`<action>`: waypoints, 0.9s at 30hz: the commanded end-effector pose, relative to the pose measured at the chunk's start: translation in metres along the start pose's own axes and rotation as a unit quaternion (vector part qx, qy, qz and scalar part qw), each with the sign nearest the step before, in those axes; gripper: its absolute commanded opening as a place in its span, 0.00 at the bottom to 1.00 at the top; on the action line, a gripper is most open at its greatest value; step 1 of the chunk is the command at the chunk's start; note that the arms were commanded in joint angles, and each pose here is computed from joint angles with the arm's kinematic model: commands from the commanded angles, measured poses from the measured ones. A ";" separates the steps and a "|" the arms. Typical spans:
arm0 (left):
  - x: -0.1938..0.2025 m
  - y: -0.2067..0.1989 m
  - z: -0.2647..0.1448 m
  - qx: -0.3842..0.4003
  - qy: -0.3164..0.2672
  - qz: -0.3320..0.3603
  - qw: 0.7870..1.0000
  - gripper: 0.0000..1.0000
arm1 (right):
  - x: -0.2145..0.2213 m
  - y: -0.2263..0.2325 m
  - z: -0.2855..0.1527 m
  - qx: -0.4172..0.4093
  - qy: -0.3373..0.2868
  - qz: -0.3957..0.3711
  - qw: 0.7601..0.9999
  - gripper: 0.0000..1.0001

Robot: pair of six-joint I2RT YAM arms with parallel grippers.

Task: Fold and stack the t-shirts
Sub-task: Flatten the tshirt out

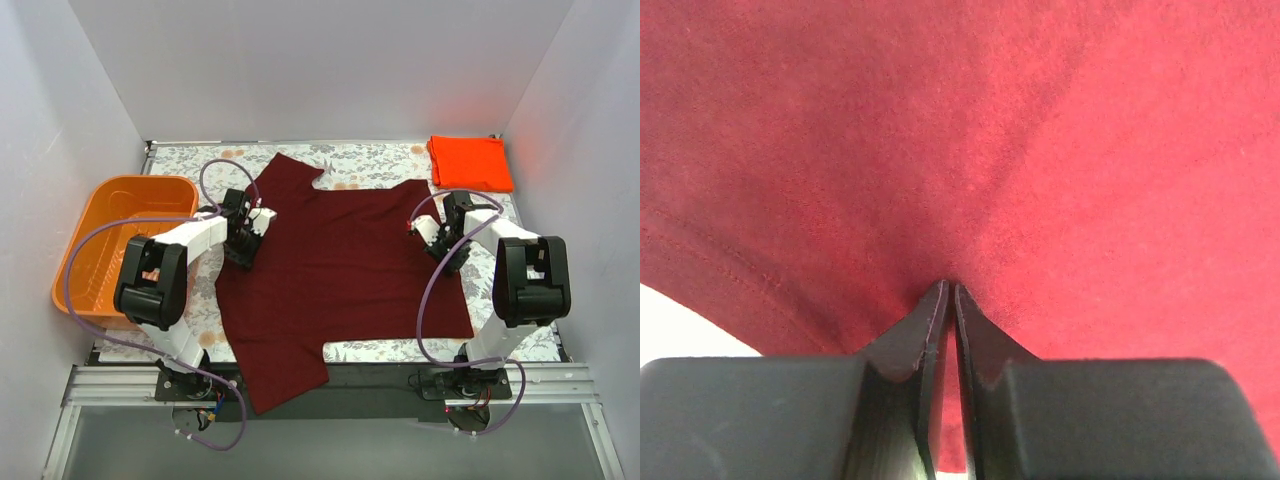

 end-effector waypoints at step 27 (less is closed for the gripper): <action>-0.187 0.111 -0.050 -0.162 -0.266 -0.047 0.949 0.43 | -0.179 -0.092 -0.053 0.009 -0.284 0.166 0.944 0.37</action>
Point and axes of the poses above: each gripper's point midway between its finger pads, its own z axis out along the fingers, its own y axis along the line the jaws close on, x = y × z, the point moved 9 cm from there along -z, back along the fingers, and after that the axes turned 14 degrees about z, right-handed, at the moved point
